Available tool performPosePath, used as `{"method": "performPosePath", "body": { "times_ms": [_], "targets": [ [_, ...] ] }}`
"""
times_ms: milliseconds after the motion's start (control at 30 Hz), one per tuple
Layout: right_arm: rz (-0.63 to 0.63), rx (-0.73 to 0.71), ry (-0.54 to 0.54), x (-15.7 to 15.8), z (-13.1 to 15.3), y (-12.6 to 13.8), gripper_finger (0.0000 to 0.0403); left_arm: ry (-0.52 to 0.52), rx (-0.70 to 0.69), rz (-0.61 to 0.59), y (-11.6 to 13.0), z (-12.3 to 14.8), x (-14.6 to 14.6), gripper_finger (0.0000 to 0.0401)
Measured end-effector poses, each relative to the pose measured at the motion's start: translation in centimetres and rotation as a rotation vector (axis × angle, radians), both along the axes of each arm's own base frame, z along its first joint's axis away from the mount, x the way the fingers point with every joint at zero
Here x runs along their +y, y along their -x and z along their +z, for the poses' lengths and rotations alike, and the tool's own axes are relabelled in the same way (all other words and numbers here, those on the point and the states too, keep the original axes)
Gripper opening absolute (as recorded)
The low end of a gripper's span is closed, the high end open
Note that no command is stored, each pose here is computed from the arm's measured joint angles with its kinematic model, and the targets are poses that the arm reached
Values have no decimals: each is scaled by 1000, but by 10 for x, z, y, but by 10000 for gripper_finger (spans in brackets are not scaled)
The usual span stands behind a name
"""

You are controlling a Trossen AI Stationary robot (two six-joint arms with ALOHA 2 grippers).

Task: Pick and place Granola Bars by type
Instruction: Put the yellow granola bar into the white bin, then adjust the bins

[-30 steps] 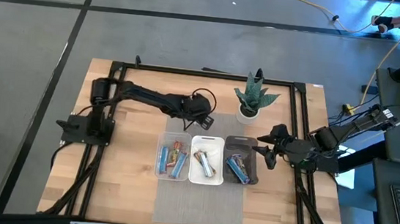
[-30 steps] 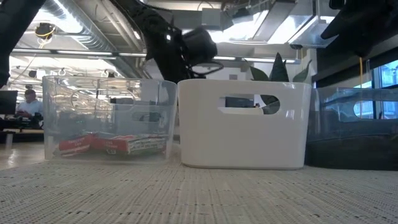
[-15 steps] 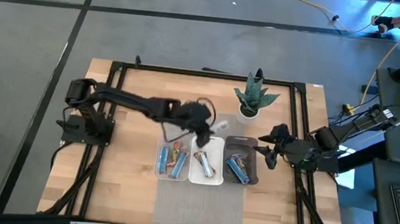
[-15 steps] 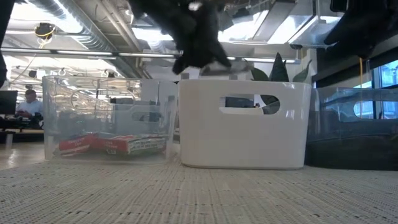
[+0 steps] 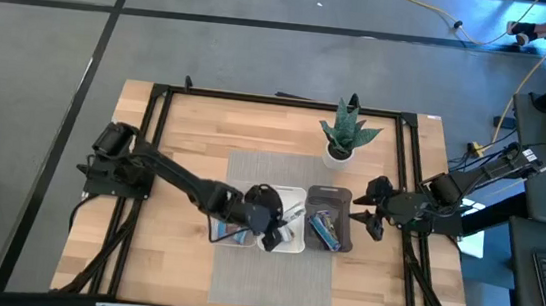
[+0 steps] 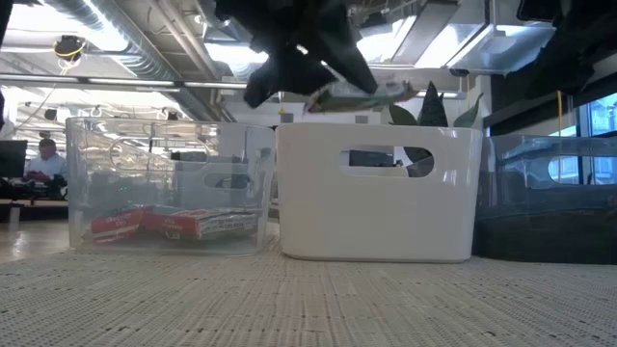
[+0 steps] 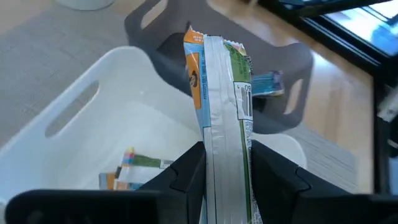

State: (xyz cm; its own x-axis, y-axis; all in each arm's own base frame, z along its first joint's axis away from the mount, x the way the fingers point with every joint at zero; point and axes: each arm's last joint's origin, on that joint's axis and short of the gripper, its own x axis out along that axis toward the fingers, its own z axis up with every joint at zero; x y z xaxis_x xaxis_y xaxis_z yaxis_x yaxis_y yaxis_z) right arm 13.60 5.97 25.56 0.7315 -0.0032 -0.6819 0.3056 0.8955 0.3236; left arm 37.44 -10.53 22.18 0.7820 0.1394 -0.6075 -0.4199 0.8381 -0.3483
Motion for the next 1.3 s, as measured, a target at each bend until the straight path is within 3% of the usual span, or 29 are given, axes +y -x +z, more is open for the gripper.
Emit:
{"method": "performPosePath", "body": {
  "times_ms": [200, 367, 533, 800, 1100, 1200, 1300],
  "targets": [
    [25, 13, -24, 1, 0, 0, 236, 17, 3, 167, -8, -29, -6, 107],
    [25, 13, -24, 1, 0, 0, 236, 31, 42, 200, -14, -53, -6, 107],
    [23, 12, -26, 1, 0, 0, 236, 49, 35, 218, -17, -56, -3, 107],
    [23, 12, -26, 1, 0, 0, 236, 29, -15, 149, -23, -54, -4, 109],
    [25, 12, -24, 1, 0, 0, 236, -27, -29, 95, -25, -49, -2, 155],
    [25, 13, -23, 1, 0, 0, 236, 23, -34, 58, -22, -33, 6, 164],
    [24, 17, -20, 1, -1, 1, 236, 29, -94, 22, -15, 0, 17, 166]
  ]
}}
